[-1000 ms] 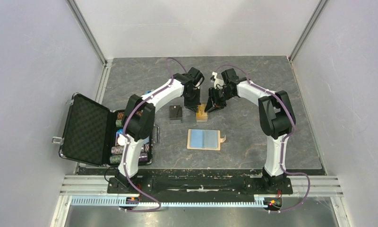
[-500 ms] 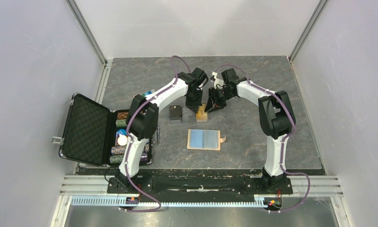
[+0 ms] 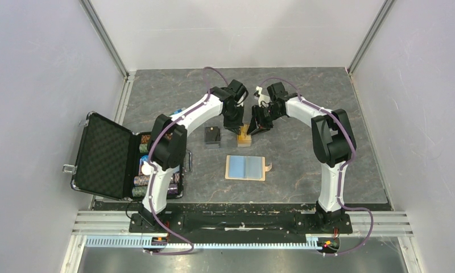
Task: Put the credit cards into the card holder
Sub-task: Pick up the credit card from the storage box.
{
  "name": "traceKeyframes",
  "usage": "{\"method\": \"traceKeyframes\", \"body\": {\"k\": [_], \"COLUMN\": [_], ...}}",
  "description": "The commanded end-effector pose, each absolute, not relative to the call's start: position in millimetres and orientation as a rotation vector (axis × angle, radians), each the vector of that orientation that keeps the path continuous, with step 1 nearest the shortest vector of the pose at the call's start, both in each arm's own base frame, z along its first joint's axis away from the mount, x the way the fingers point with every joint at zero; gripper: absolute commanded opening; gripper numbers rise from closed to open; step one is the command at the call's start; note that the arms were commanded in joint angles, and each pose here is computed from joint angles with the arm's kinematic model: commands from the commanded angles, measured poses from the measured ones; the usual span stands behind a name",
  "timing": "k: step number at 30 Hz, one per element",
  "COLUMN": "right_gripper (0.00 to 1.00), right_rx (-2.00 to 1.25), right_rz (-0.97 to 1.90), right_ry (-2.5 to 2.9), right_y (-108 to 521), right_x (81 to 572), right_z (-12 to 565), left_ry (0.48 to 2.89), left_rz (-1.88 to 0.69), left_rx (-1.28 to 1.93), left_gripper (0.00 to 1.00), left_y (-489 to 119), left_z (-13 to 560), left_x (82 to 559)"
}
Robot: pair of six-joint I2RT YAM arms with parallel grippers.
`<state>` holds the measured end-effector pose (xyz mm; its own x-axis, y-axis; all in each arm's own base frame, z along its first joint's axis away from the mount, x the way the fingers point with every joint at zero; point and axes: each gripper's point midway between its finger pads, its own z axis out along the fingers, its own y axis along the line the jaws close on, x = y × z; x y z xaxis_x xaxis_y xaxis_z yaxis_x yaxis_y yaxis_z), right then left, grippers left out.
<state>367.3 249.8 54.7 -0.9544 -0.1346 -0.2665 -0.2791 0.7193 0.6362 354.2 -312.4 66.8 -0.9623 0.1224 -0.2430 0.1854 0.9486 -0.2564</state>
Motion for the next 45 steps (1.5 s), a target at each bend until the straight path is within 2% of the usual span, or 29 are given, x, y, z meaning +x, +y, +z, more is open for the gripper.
{"method": "traceKeyframes", "body": {"k": [1, 5, 8, 11, 15, 23, 29, 35, 45], "right_gripper": [0.32, 0.32, 0.32, 0.32, 0.31, 0.32, 0.34, 0.38, 0.42], "right_rx": [-0.353, -0.354, -0.354, -0.354, -0.354, -0.359, -0.373, -0.394, -0.401], "right_rz": [1.074, 1.075, 1.076, 1.076, 1.076, 1.067, 1.028, 0.977, 0.907], "right_ry": [2.671, 2.671, 2.671, 2.671, 2.668, 2.638, 2.598, 2.592, 2.621], "right_y": [253.7, 253.9, 254.1, 254.3, 254.2, 254.1, 248.5, 235.9, 209.9], "right_x": [374.9, 374.5, 374.7, 374.7, 374.8, 377.7, 376.4, 356.7, 305.7], "right_z": [69.6, 69.1, 68.7, 68.8, 69.9, 82.5, 98.8, 103.5, 93.6], "left_ry": [2.734, 2.721, 2.741, 2.761, 2.796, 2.688, 2.524, 2.38, 2.37], "left_rz": [-0.679, -0.764, -0.796, -0.783, -0.68, -0.629, -0.809, -1.057, -1.234], "left_rx": [0.218, 0.179, 0.158, 0.151, 0.128, 0.112, -0.002, -0.105, -0.168], "left_gripper": [0.06, 0.14, 0.15, 0.12, 0.02, 0.02, 0.02, 0.02, 0.02], "left_y": [-343.4, -346.1, -347.7, -346.9, -334.9, -322.5, -320.4, -311.8, -295.1], "left_z": [108.2, 108.7, 101.9, 93.9, 83.4, 115.2, 160.3, 185.9, 164.5], "left_x": [361.0, 360.1, 358.3, 357.5, 358.6, 368.3, 373.9, 355.5, 294.1]}}
